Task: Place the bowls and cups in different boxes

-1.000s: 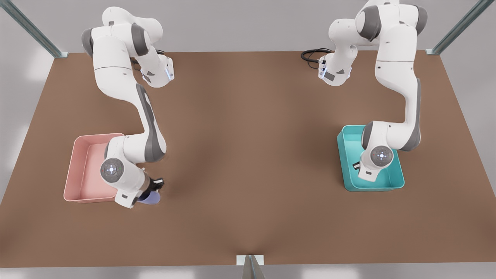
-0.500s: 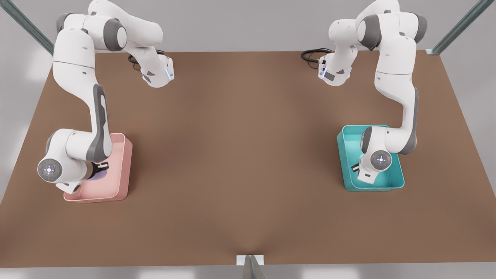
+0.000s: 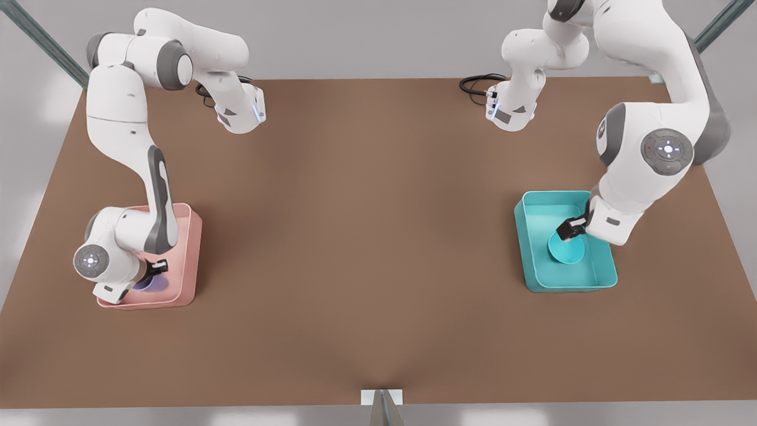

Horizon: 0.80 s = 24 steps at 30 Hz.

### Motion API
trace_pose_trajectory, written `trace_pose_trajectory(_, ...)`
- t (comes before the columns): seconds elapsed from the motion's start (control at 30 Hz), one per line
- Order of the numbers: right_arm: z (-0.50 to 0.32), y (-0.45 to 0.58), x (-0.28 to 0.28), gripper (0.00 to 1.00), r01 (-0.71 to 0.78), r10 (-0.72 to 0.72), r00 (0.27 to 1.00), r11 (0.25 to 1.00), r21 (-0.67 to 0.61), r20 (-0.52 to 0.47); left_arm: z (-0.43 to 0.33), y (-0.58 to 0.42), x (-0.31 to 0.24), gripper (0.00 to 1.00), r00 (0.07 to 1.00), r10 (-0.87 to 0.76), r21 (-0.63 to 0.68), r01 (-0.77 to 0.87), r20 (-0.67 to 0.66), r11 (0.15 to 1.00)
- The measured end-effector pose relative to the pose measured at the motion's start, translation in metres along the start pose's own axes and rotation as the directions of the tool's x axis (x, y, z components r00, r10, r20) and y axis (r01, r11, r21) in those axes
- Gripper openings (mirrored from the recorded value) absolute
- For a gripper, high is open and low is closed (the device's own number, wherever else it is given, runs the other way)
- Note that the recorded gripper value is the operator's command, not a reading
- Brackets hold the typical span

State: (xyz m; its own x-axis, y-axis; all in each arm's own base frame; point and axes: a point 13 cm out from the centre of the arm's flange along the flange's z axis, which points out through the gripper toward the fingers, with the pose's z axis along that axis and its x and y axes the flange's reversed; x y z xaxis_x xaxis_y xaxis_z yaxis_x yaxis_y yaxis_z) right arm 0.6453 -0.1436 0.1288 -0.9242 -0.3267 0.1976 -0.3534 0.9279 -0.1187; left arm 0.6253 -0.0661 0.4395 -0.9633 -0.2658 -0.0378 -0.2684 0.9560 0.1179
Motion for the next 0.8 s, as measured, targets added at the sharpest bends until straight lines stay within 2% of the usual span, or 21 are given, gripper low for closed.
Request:
trace_pose_trajectory(0.13,-0.001,-0.001,-0.006,1.00,-0.003,0.003,1.000,1.000,0.008,0.017,0.008,0.004,0.025,1.00,0.991,0.084,-0.018,-0.086,-0.108,0.996)
trace_pose_trajectory(0.33,-0.030,0.010,-0.019,1.00,0.013,-0.013,0.998,1.000,-0.006,0.067,0.013,0.011,0.042,1.00,0.968,0.170,-0.015,-0.176,-0.183,0.984)
trace_pose_trajectory(0.5,-0.181,0.079,-0.051,1.00,0.095,-0.080,0.974,0.993,-0.062,0.210,0.020,0.010,0.048,1.00,0.949,0.227,-0.001,-0.233,-0.220,0.973)
trace_pose_trajectory(0.57,-0.235,0.111,-0.055,1.00,0.120,-0.100,0.971,0.989,-0.081,0.217,0.022,0.010,0.050,1.00,0.942,0.245,0.003,-0.251,-0.228,0.968)
trace_pose_trajectory(0.7,-0.330,0.130,0.005,1.00,0.077,-0.058,0.982,0.992,-0.100,0.178,0.022,0.011,0.051,1.00,0.932,0.275,0.010,-0.281,-0.235,0.960)
trace_pose_trajectory(0.8,-0.344,0.136,0.053,1.00,0.026,-0.012,0.994,0.991,-0.130,0.106,0.023,0.011,0.052,1.00,0.926,0.294,0.015,-0.299,-0.237,0.954)
